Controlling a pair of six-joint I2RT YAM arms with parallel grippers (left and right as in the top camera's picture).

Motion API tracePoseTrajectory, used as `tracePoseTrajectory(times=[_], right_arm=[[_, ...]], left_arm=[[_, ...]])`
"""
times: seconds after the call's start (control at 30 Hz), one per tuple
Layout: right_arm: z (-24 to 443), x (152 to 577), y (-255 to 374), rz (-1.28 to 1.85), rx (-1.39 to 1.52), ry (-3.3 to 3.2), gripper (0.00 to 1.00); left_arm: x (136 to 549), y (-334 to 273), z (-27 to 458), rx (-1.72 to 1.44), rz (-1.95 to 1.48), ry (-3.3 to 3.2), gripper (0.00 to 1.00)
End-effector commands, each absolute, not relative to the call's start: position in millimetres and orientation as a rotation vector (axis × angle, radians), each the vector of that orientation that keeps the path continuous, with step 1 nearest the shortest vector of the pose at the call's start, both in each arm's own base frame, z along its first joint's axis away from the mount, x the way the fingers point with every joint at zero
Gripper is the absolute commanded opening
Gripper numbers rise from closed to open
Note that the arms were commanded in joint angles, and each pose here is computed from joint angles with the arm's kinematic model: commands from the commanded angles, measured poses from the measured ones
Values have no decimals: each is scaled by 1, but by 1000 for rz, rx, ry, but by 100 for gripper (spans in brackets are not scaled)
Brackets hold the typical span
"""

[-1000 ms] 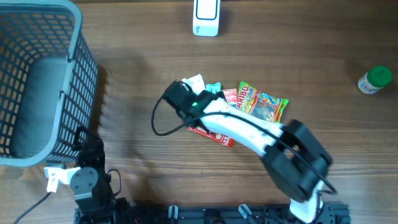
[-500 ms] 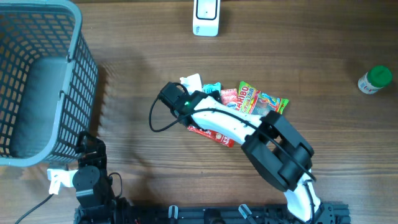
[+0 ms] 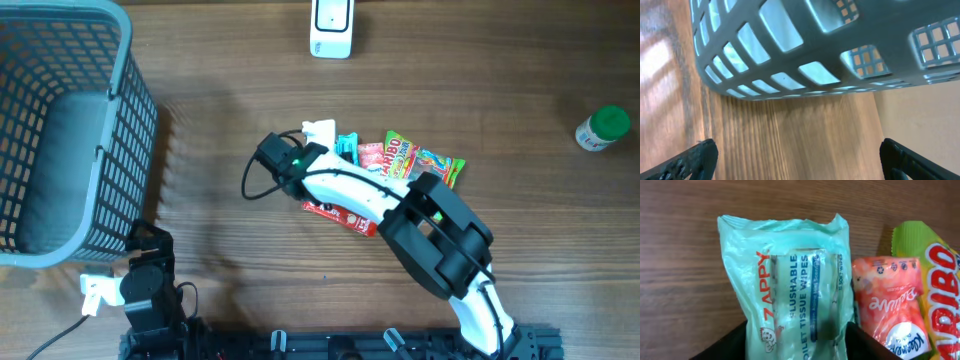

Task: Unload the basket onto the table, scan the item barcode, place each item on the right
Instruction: 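Reach the right gripper to the green Zappy wipes pack and grasp it, then lift the wipes pack up to the scanner with right gripper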

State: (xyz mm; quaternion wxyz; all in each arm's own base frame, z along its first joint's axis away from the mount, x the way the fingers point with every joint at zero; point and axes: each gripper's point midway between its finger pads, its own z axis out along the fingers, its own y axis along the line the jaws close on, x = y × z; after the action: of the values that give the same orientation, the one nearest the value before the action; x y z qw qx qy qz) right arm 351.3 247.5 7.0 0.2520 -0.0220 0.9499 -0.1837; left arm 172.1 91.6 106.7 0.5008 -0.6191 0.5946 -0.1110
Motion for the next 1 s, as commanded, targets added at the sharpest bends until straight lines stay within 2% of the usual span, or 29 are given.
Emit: tracePoseTrajectory(times=[0.0, 0.07, 0.1, 0.13, 0.2, 0.23, 0.27, 0.4, 0.43, 0.53, 0.6, 0.7, 0.87, 0.97], right_arm=[[-38, 336, 221, -594, -21, 2700, 62], [-44, 334, 218, -581, -7, 2738, 53], [-49, 333, 217, -575, -7, 2762, 45], [-53, 330, 216, -573, -23, 2788, 36], [-60, 325, 214, -559, -38, 2847, 10], [-57, 323, 221, -507, -105, 2892, 5], [-52, 322, 230, -441, -146, 2939, 5], [20, 312, 291, 75, -188, 3127, 5], [56, 304, 320, 398, -234, 3159, 4], [140, 286, 357, 1094, -323, 3098, 4], [178, 276, 360, 1388, -393, 3032, 4], [206, 265, 345, 1564, -321, 3052, 4], [254, 258, 338, 2080, -202, 2958, 4], [252, 272, 326, 2067, 79, 3041, 4]], left_arm=[[168, 94, 102, -1512, -237, 1441, 100], [168, 94, 101, -1514, -234, 1445, 100], [168, 94, 101, -1514, -234, 1445, 100], [168, 94, 101, -1514, -234, 1445, 100], [168, 94, 101, -1514, -234, 1445, 100], [168, 94, 101, -1514, -234, 1445, 100], [168, 94, 101, -1514, -234, 1445, 100], [168, 94, 101, -1514, -234, 1445, 100], [168, 94, 101, -1514, -234, 1445, 100], [168, 94, 101, -1514, -234, 1445, 100], [168, 94, 101, -1514, -234, 1445, 100], [168, 94, 101, -1514, -234, 1445, 100], [168, 94, 101, -1514, -234, 1445, 100], [168, 94, 101, -1514, -234, 1445, 100]])
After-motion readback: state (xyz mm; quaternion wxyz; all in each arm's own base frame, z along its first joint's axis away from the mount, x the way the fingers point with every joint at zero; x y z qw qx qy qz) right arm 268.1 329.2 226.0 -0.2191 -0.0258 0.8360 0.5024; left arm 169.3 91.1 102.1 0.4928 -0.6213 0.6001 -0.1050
